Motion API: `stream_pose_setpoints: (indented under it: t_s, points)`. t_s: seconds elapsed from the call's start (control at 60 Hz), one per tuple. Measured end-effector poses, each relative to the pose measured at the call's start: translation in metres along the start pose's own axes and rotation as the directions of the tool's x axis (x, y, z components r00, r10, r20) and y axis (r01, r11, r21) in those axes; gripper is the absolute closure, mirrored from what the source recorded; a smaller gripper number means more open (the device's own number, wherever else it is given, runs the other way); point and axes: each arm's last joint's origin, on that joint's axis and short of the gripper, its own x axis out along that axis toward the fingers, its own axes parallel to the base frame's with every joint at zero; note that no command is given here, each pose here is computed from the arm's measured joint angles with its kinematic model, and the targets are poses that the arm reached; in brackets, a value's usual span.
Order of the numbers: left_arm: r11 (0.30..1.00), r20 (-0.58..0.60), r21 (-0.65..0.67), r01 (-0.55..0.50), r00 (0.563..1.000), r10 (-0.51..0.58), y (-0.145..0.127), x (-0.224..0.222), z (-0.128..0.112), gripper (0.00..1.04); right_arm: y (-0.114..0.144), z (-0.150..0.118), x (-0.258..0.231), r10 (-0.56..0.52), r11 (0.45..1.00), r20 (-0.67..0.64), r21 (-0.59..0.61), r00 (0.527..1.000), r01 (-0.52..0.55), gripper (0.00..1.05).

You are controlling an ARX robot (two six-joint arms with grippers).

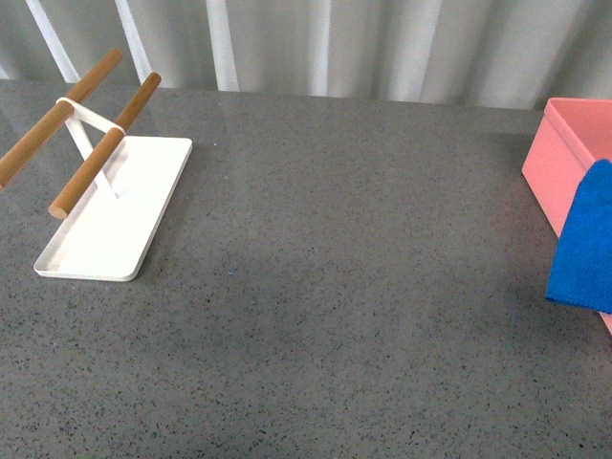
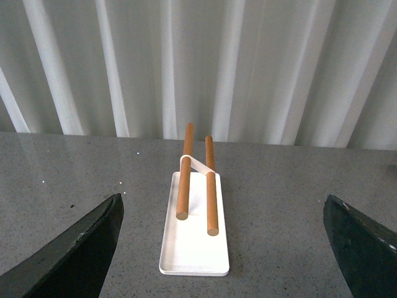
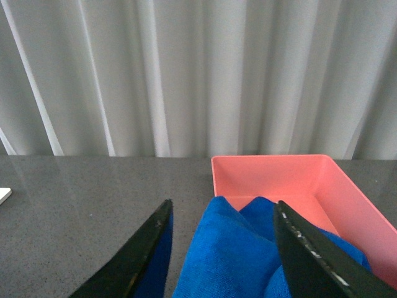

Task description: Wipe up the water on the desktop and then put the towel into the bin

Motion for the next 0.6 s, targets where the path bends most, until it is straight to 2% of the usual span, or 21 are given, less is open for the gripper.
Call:
stream_pose_setpoints:
  t_s: [0.183, 0.6]
  points:
    - [1.000, 0.000, 0.000, 0.000, 1.000, 0.000, 0.0000, 0.0000, 0.0000, 0.07, 0.0000, 0.0000, 0.0000, 0.000, 1.000, 0.000, 0.001, 1.000, 0.000, 0.06]
    - [1.000, 0.000, 0.000, 0.000, 1.000, 0.000, 0.0000, 0.0000, 0.0000, 0.07, 0.0000, 0.0000, 0.0000, 0.000, 1.000, 0.000, 0.000, 1.000, 0.000, 0.07]
